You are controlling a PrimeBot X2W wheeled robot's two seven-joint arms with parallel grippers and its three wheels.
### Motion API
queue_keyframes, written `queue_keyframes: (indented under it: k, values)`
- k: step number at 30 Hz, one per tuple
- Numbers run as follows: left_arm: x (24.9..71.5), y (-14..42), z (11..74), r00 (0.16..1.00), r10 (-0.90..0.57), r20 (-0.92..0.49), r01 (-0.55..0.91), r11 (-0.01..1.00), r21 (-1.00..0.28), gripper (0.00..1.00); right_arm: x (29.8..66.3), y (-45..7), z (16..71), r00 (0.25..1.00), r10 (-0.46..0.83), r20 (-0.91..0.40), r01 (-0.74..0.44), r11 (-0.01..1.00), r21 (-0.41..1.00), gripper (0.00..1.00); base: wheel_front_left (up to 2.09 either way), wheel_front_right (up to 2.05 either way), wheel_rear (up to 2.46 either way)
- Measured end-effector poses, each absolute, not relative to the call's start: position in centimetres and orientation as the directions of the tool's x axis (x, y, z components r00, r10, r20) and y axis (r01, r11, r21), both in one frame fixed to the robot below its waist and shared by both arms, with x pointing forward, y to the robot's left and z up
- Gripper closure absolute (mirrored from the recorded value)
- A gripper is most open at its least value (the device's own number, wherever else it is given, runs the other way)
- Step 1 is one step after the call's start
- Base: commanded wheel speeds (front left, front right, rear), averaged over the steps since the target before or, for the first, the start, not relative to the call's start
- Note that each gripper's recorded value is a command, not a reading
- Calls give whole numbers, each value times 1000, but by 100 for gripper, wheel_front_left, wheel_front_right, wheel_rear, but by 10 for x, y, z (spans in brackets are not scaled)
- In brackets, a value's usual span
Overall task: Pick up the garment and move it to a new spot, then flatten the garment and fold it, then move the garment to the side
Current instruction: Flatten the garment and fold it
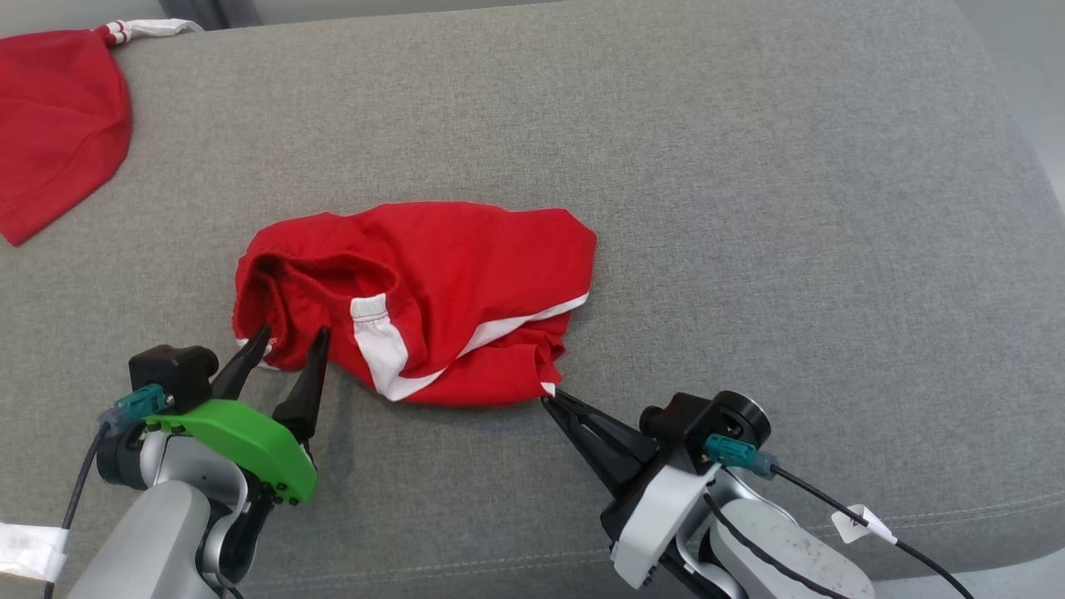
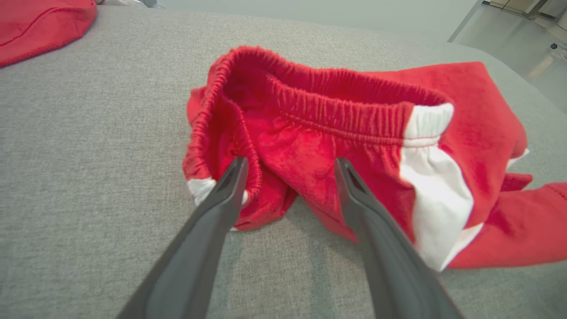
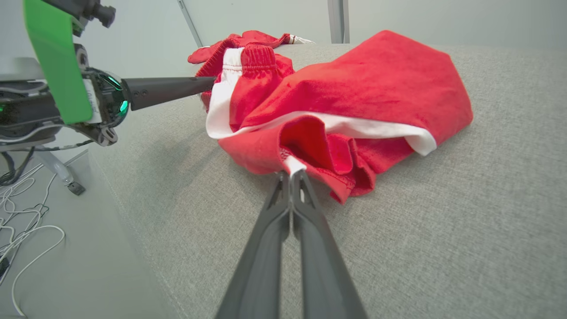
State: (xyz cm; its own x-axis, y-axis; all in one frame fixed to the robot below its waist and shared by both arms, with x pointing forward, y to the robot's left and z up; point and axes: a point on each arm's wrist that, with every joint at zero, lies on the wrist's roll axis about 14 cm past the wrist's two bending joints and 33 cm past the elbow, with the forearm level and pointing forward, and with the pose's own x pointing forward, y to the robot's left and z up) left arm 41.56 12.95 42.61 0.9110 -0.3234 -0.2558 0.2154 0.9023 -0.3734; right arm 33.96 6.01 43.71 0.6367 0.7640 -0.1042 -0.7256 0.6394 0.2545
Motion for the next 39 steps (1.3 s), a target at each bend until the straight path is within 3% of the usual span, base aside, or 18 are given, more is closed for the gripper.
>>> queue_keyframes:
  k: [18,19,21,22,23,24,32,33,35,36,37,39]
  values:
    - [414,152,406,892,-297,-339,208,939,-275,0,338,62,434,624,773,-111,-733,629,260,100,0,0,0]
    - [412,151,402,884,-302,-356,210,939,-274,8,338,62,434,624,774,-111,-733,629,259,100,0,0,0]
    - [408,151,397,872,-309,-380,215,939,-269,52,337,62,435,622,775,-111,-735,627,257,100,0,0,0]
    - [407,151,395,870,-308,-385,215,940,-266,38,336,63,435,620,777,-110,-737,625,256,100,0,0,0]
    - [406,152,394,867,-310,-390,224,942,-251,14,336,62,436,621,776,-109,-737,626,255,100,0,0,0]
    - [406,153,394,865,-311,-394,231,944,-237,0,336,62,436,622,776,-108,-737,626,254,100,0,0,0]
    - [408,158,388,842,-318,-436,266,947,-179,0,337,61,435,623,774,-111,-734,628,259,100,0,0,0]
    - [407,158,386,838,-318,-444,270,948,-169,2,336,61,435,623,774,-111,-734,628,259,100,0,0,0]
    - [405,159,381,827,-317,-464,273,948,-162,32,336,61,435,624,774,-112,-733,628,261,100,0,0,0]
    - [404,159,378,821,-317,-475,275,948,-157,32,336,60,435,624,773,-112,-732,629,261,100,0,0,0]
    - [402,160,376,815,-316,-486,278,949,-151,46,336,60,435,625,772,-113,-731,630,261,100,0,0,0]
    - [401,163,373,808,-315,-498,285,949,-137,57,336,59,434,627,771,-113,-730,632,261,100,0,0,0]
